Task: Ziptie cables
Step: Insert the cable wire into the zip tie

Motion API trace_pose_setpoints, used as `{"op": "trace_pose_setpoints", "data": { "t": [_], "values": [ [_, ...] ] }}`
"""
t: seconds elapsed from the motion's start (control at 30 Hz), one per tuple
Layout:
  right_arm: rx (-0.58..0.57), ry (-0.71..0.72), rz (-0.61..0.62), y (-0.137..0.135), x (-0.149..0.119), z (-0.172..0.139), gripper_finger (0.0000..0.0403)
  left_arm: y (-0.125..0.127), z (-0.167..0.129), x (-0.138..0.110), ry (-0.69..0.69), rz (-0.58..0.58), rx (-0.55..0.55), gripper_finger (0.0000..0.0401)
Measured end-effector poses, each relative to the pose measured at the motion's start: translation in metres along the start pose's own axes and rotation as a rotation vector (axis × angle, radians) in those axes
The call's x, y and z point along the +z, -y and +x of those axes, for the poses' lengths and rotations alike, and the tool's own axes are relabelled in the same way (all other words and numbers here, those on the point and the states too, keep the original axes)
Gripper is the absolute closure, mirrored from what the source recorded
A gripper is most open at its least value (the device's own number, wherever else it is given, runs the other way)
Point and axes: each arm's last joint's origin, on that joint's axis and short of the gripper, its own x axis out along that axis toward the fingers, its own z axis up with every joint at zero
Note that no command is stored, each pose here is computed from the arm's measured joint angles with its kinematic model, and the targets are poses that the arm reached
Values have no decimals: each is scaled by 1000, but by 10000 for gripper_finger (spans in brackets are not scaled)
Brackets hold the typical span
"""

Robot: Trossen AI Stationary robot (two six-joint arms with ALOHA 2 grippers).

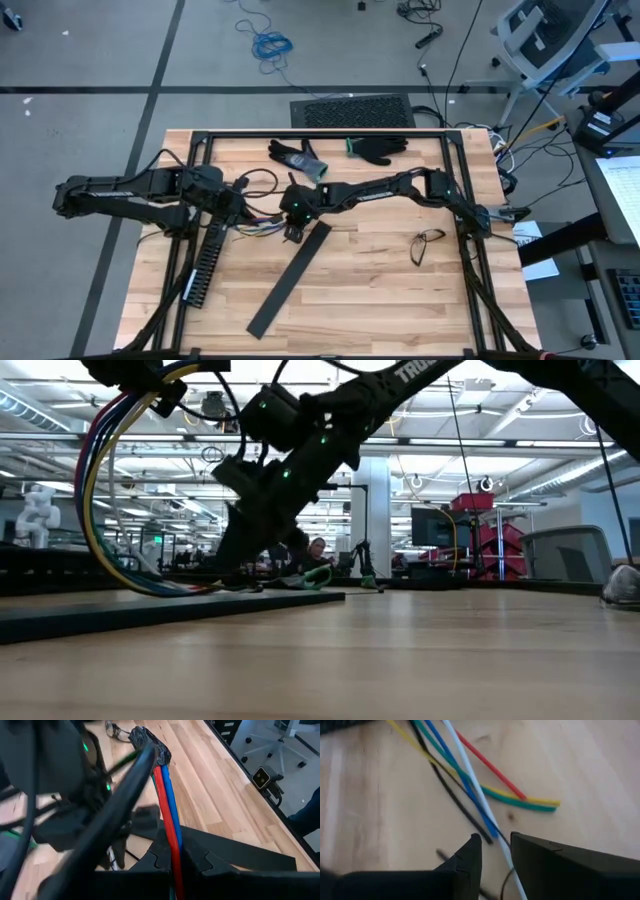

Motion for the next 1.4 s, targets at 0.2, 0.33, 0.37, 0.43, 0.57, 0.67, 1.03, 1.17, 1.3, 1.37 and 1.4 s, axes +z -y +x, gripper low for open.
{"op": "trace_pose_setpoints", "data": {
  "t": [0.2, 0.33, 0.37, 0.43, 0.57, 0.67, 1.03, 1.17, 1.3, 1.37, 1.4],
  "values": [
    [-20, 13, -37, 9, 2, 3, 307, 0, 0, 1, 15, -19, 2, 387],
    [-22, -13, -61, 12, -5, 12, 307, 0, 0, 2, 16, -27, 2, 387],
    [-17, -7, -64, 11, -6, 14, 307, 0, 0, 2, 15, -35, 2, 387],
    [-12, -18, -69, 8, -9, 16, 307, 0, 0, 2, 16, -43, 2, 387],
    [-18, -42, -107, 4, -15, 22, 307, 0, 0, 2, 15, -44, 5, 387],
    [-24, -76, -123, 4, -20, 24, 307, -1, 0, 2, 15, -44, 8, 387],
    [-91, -109, -115, 10, -24, 27, 390, -1, 0, 2, 14, -46, 10, 385],
    [-85, -123, -3, 17, -24, 26, 400, -1, 0, 1, 11, -46, 14, 387],
    [-50, -106, 106, 23, -16, 18, 401, -1, 0, 1, 10, -46, 13, 387],
    [-71, -118, 128, 28, -14, 10, 402, -1, 0, 1, 5, -47, 12, 387],
    [-80, -121, 142, 32, -11, 5, 402, -1, 0, 0, 0, -46, 12, 387]
  ]
}}
